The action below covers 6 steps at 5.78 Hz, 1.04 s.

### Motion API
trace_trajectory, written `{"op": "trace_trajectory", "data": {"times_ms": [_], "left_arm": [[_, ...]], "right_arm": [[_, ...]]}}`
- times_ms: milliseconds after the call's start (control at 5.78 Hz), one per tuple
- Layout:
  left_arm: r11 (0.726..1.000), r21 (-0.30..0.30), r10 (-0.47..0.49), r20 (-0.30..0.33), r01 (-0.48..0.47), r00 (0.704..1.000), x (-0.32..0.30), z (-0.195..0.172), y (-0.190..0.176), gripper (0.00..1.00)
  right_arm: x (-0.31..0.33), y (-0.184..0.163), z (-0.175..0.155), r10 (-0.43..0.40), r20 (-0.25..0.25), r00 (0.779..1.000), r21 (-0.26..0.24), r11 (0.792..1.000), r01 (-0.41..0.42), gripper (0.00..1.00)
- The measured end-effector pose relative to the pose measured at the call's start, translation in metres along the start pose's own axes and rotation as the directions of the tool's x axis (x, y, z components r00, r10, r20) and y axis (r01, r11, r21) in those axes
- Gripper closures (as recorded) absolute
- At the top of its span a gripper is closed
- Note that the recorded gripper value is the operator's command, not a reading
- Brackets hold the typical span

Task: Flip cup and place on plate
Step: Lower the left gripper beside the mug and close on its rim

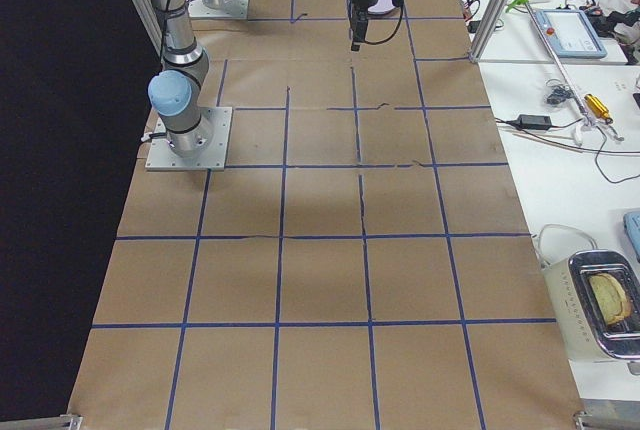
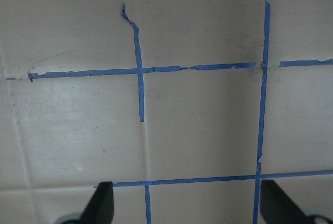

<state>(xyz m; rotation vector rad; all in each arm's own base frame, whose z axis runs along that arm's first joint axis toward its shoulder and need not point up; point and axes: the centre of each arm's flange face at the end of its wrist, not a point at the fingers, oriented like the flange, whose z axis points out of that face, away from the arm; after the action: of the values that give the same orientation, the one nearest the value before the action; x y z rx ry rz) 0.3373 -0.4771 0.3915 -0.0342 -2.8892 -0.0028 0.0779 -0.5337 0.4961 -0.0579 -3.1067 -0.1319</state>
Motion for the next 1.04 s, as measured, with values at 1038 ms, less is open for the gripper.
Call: {"op": "trace_trajectory", "data": {"times_ms": [1038], "left_arm": [[0.997, 0.061, -0.018, -0.416, 0.047, 0.909, -0.049, 0.156, -0.029, 0.03]], "right_arm": [[0.000, 0.000, 0.000, 0.000, 0.000, 1.000, 0.000, 1.000, 0.000, 0.00]]}}
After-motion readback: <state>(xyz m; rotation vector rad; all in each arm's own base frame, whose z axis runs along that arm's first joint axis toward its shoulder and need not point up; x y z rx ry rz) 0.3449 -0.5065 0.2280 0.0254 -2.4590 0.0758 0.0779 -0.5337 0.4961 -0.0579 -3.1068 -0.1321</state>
